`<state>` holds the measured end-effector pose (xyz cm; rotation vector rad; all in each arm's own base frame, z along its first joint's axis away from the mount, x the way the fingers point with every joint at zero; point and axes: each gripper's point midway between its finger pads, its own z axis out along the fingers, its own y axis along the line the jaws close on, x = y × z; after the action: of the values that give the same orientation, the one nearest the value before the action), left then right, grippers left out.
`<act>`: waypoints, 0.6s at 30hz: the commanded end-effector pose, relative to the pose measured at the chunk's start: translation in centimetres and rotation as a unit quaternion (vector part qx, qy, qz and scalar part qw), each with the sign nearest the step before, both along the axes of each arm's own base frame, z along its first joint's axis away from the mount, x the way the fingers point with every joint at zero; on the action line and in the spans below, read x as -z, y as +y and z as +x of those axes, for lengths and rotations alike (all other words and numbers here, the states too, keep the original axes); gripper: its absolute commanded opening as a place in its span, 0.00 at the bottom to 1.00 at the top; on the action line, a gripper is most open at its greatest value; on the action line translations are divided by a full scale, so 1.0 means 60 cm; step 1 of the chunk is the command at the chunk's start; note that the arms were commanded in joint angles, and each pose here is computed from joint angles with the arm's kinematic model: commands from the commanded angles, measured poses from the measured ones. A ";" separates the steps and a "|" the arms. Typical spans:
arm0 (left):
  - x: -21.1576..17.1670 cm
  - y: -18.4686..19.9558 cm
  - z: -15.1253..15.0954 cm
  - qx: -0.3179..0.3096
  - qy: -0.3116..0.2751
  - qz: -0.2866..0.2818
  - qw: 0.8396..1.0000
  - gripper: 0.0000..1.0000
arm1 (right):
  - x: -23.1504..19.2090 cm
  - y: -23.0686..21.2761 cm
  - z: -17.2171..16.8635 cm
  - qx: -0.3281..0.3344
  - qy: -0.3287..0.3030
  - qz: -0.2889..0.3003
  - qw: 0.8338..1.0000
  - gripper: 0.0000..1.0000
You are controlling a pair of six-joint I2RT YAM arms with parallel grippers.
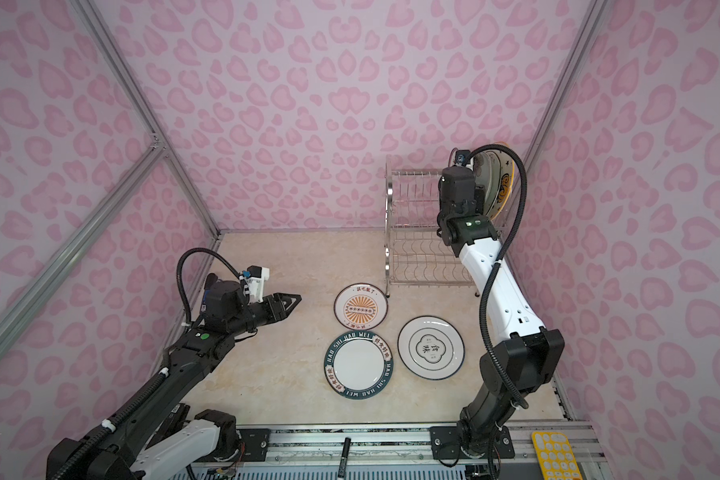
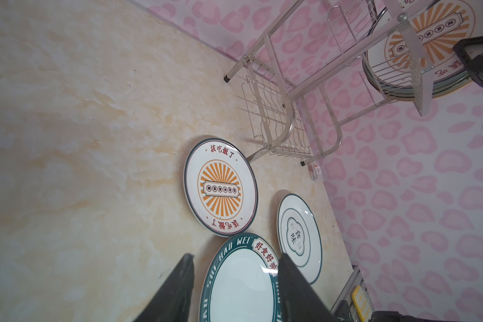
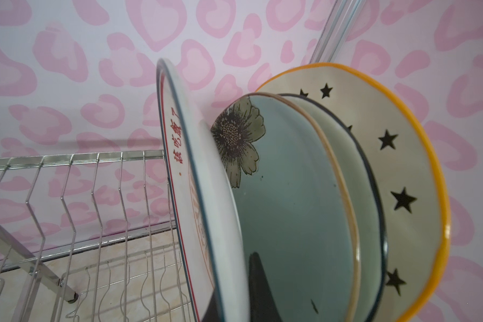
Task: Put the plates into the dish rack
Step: 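Lower the sunburst plate into the rack slot beside the sunflower plate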
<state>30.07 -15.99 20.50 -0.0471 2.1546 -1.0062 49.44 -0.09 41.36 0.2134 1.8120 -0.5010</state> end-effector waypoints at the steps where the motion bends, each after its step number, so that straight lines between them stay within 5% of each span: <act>1: -0.005 0.003 0.002 -0.001 -0.011 0.005 1.000 0.51 | -0.002 -0.001 0.004 0.009 -0.013 0.008 1.000 0.00; 15: -0.008 0.003 0.002 0.001 -0.009 0.003 1.000 0.51 | 0.011 -0.001 -0.003 0.019 0.001 0.007 1.000 0.00; 18: -0.008 0.003 0.002 0.001 -0.009 0.004 1.000 0.51 | 0.013 0.002 -0.005 0.014 0.004 0.008 1.000 0.11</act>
<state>30.12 -15.81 20.48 -0.0463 2.1539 -0.9988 49.29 0.00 40.68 0.2428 1.8237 -0.5096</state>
